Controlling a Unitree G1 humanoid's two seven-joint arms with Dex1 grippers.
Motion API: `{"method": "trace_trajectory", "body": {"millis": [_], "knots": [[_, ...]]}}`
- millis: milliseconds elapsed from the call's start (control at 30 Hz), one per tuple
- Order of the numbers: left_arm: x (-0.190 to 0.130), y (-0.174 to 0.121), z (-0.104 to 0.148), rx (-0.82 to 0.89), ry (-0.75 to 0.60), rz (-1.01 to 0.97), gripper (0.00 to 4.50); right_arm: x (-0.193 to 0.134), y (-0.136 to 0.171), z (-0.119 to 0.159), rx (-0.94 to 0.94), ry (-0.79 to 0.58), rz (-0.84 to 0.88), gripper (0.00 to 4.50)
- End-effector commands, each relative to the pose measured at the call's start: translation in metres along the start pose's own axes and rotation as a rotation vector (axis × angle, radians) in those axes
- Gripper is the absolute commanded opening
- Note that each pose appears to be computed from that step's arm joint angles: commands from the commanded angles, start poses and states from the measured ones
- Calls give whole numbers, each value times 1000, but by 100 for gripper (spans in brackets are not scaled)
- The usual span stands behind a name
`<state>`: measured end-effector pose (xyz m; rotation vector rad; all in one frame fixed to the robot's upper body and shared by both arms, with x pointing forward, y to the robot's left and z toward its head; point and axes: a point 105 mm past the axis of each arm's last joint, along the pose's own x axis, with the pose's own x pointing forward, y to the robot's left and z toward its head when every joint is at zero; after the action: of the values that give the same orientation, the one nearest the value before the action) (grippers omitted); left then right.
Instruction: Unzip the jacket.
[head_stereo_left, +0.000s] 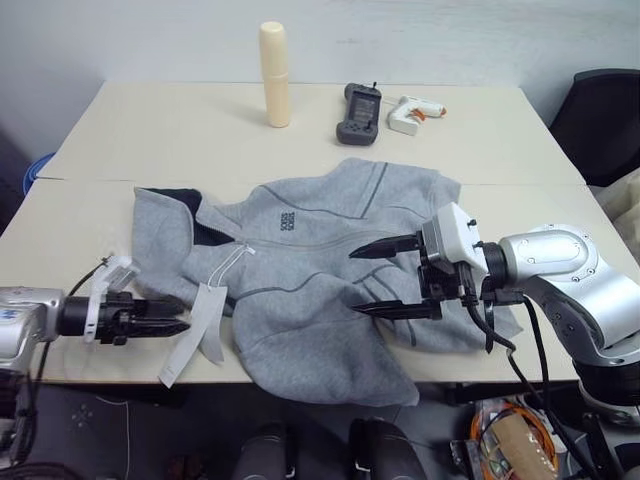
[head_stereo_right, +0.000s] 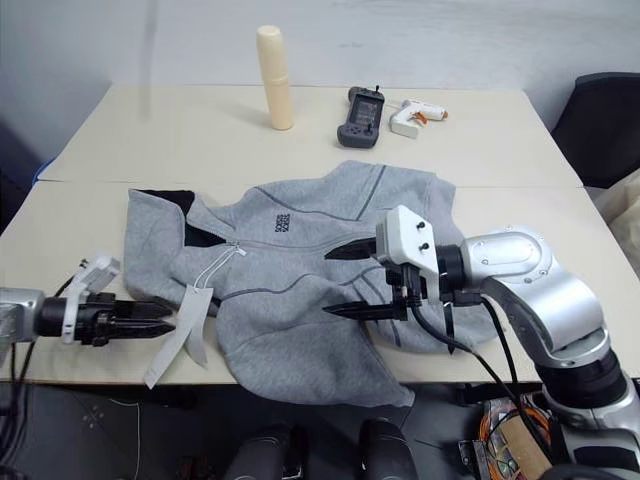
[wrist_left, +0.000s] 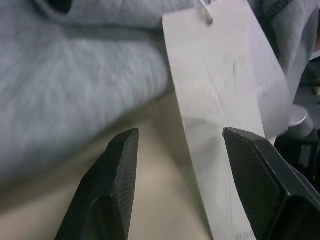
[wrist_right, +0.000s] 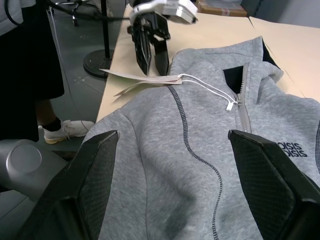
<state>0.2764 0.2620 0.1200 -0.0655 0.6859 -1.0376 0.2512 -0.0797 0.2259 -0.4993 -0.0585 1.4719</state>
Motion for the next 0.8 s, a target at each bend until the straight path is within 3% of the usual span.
{"method": "trace_trajectory", "body": {"millis": [33, 300, 433, 533, 767, 800], "knots": [[15, -9, 6, -38, -22, -110, 281, -5, 3, 12, -46, -5, -13, 366], [27, -37, -2, -102, 17, -280, 281, -9, 2, 12, -43, 10, -48, 366], [28, -34, -1, -121, -33, -244, 281, -7, 2, 11, -44, 11, -70, 366], [26, -31, 5, -140, -84, -224, 223, -6, 3, 10, -45, 8, -79, 366], [14, -43, 12, -142, -106, -265, 5, -6, 0, 11, -53, 1, -81, 366], [13, -44, 12, -142, -105, -268, 2, -6, 0, 12, -53, 0, -81, 366]]}}
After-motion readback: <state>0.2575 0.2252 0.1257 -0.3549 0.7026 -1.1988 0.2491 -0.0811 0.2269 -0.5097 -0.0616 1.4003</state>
